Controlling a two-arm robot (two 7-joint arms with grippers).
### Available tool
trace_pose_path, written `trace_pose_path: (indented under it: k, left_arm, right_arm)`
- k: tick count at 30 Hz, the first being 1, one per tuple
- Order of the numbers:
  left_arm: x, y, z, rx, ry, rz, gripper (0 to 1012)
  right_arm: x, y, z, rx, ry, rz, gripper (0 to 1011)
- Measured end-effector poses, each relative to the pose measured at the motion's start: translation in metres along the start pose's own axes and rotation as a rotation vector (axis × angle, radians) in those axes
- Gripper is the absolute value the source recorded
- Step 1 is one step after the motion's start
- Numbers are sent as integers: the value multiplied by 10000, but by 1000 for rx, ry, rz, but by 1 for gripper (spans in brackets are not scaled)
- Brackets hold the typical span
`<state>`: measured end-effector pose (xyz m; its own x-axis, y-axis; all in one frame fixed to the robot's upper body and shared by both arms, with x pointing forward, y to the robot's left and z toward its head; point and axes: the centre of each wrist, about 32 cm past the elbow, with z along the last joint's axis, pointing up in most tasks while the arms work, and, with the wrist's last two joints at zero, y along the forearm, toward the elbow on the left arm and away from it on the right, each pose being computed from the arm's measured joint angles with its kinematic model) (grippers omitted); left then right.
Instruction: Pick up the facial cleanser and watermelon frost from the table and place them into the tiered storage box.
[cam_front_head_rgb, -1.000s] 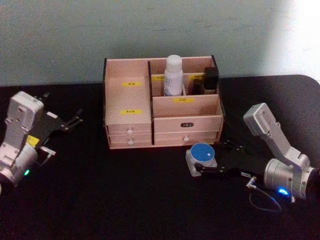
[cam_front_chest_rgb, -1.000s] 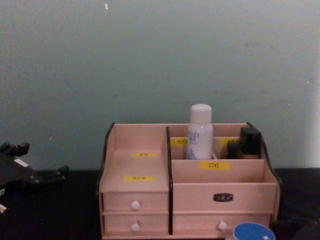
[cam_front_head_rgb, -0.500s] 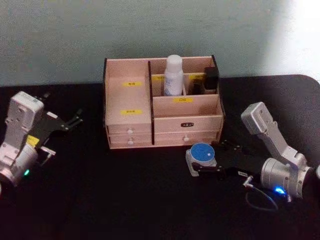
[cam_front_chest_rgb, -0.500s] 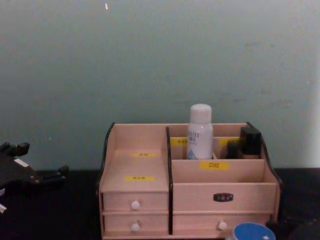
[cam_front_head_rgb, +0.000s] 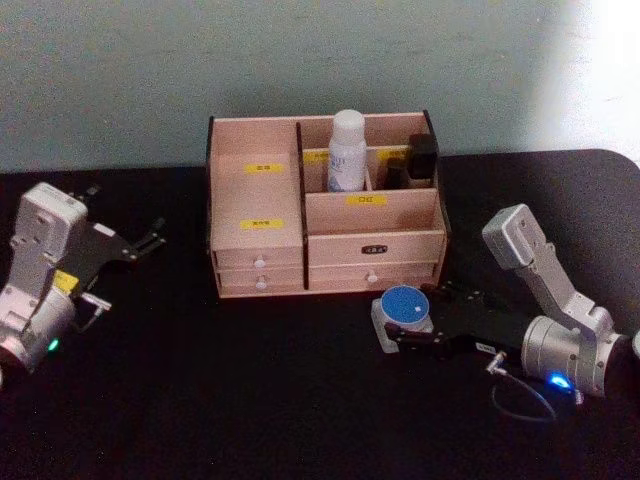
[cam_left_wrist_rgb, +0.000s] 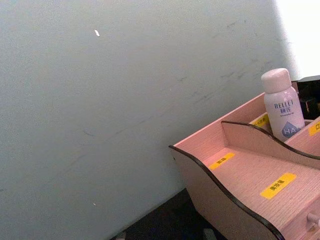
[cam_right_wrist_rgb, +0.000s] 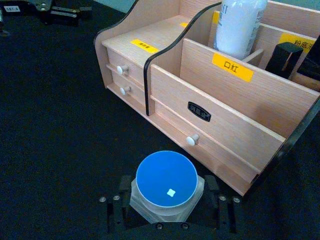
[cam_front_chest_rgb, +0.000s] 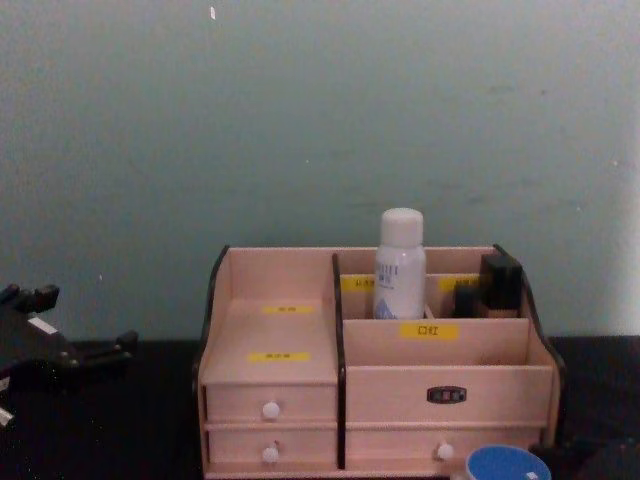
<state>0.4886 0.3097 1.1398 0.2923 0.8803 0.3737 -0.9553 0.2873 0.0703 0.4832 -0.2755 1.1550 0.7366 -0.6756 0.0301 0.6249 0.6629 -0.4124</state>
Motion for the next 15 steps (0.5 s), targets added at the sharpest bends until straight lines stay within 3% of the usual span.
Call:
trace_pose_path:
  k: [8, 15]
  left_arm:
    - [0, 0, 0, 0, 0, 0, 1001]
    - [0, 0, 0, 0, 0, 0, 1001]
  right_arm:
    - [1, -1, 2, 1, 0, 0, 737]
    - [2, -2, 3, 1, 0, 0, 712]
